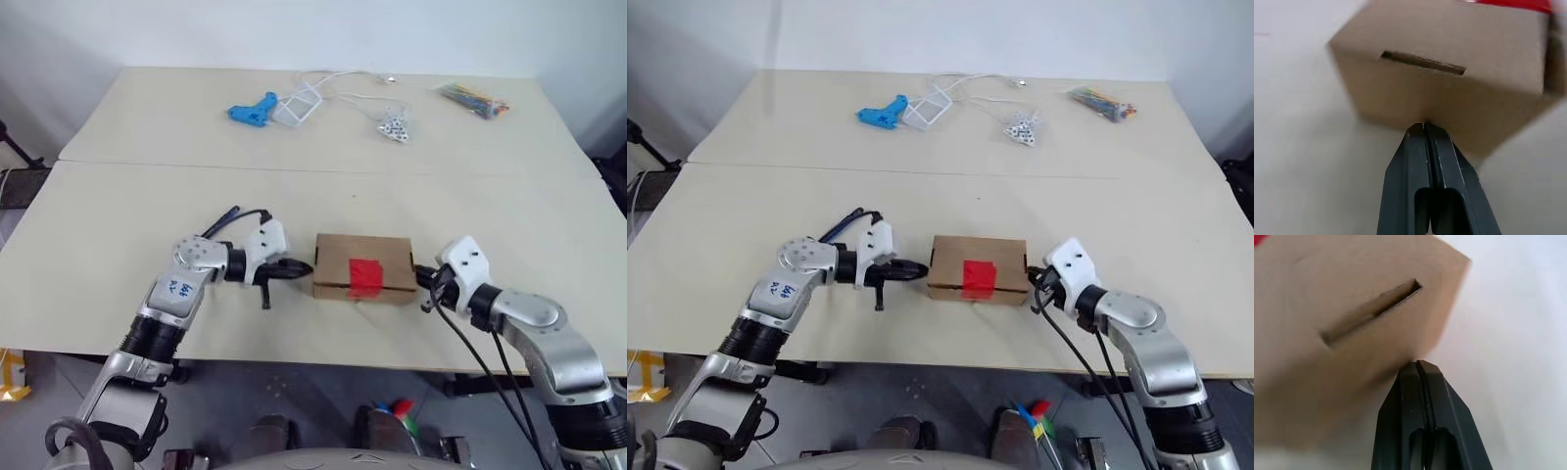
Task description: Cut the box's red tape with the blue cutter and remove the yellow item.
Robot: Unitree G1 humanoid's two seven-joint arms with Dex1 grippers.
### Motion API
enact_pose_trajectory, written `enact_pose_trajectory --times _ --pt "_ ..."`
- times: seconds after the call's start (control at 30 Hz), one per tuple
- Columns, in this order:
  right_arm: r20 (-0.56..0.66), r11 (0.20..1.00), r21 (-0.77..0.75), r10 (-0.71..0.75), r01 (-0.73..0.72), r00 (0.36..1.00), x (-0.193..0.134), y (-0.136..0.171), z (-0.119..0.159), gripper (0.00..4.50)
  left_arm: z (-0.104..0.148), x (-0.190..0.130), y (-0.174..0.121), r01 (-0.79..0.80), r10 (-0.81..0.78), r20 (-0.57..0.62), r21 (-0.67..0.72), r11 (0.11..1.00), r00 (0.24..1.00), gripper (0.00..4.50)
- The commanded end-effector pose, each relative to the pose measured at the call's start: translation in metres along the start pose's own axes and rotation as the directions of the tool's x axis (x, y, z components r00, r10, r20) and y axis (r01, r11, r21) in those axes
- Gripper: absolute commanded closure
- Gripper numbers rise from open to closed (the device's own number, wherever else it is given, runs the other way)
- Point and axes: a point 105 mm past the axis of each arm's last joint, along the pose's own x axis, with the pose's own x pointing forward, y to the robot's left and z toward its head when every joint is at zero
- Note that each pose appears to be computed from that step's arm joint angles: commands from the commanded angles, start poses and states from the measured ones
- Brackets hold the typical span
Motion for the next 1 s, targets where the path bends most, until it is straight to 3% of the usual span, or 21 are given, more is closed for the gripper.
enact_pose_trajectory --times 0.03,0.13,0.27,0.33,0.43,0.5,0.57,0.73,1.0 --pt "0.021 0.996 -0.060 -0.067 0.068 0.998 0.007 -0.021 0.005 4.50 0.017 -0.006 -0.024 0.100 -0.101 0.023 0.039 0.994 0.995 4.47" --pt "0.021 0.978 -0.119 -0.168 0.169 0.986 0.001 -0.053 0.008 4.50 0.019 -0.024 -0.031 0.130 -0.129 -0.027 0.013 0.991 0.991 4.47" --pt "0.021 0.976 -0.133 -0.170 0.171 0.985 -0.013 -0.068 0.010 4.50 0.040 -0.042 -0.018 0.080 -0.080 0.022 0.008 0.997 0.997 4.47" --pt "-0.025 0.992 -0.100 -0.076 0.073 0.997 -0.025 -0.058 0.003 4.50 0.059 -0.051 -0.007 0.049 -0.048 0.103 -0.013 0.999 0.994 4.47" --pt "-0.124 0.974 0.028 0.226 -0.224 0.966 -0.051 -0.006 -0.009 4.50 0.077 -0.058 0.032 -0.116 0.116 0.185 -0.007 0.993 0.976 4.47" --pt "-0.119 0.930 0.080 0.367 -0.359 0.923 -0.056 0.032 -0.008 4.50 0.060 -0.041 0.058 -0.242 0.243 0.135 -0.019 0.970 0.961 4.47" --pt "-0.107 0.916 0.095 0.398 -0.389 0.911 -0.054 0.048 -0.005 4.50 0.043 -0.026 0.068 -0.284 0.285 0.069 -0.026 0.959 0.956 4.47" --pt "-0.028 0.948 0.050 0.315 -0.313 0.949 -0.024 0.050 0.009 4.50 0.032 0.011 0.035 -0.065 0.066 0.032 -0.013 0.998 0.997 4.47" --pt "0.014 0.973 -0.074 0.220 -0.219 0.975 0.015 0.025 0.023 4.50 0.029 0.008 0.009 0.023 -0.021 0.020 -0.058 0.998 1.000 4.47"
